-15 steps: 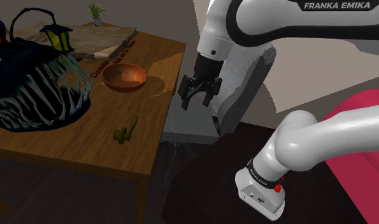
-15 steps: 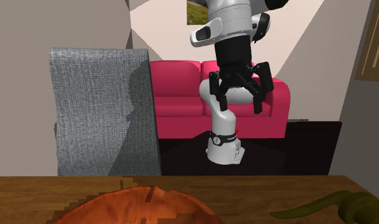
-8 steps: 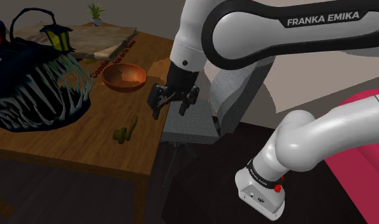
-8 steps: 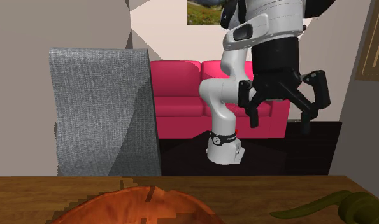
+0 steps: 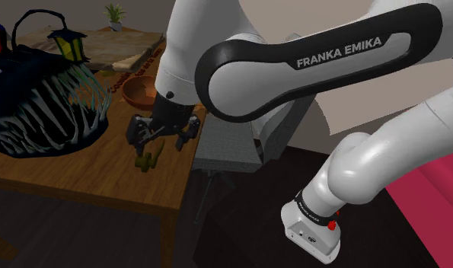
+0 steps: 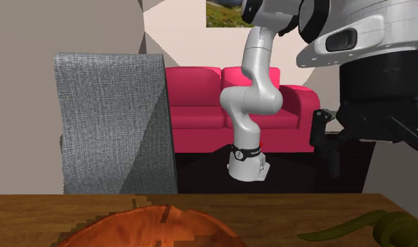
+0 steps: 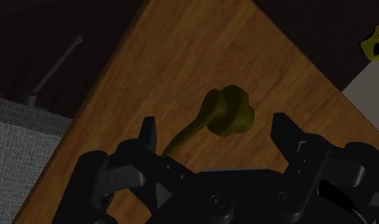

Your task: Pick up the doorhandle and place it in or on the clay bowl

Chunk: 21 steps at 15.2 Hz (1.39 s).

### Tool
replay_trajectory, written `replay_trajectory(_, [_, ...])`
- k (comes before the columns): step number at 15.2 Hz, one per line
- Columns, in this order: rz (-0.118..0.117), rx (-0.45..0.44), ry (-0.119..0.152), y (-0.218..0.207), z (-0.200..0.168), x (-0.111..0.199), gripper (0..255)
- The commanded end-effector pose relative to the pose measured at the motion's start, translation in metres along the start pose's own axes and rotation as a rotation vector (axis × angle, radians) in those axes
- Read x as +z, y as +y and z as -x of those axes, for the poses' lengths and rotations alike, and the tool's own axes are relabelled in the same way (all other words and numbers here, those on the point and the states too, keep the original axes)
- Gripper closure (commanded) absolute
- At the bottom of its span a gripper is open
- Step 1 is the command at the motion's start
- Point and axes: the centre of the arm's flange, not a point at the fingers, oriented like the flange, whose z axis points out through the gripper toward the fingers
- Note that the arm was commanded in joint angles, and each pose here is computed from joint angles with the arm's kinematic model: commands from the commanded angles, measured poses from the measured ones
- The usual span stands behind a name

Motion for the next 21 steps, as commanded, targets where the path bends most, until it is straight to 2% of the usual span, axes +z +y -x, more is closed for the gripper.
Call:
replay_trajectory(1, [-0.01,0.003,0.02,-0.018,0.001,0.005,0])
replay_trajectory(9, [-0.01,0.003,0.02,-0.019,0.001,0.045,0])
replay_trajectory(16, [-0.01,0.003,0.02,-0.019,0.001,0.045,0])
replay_trajectory(17, [-0.01,0.003,0.02,-0.019,0.001,0.045,255])
replay_trajectory(21, [-0.01,0.003,0.02,-0.018,0.001,0.045,255])
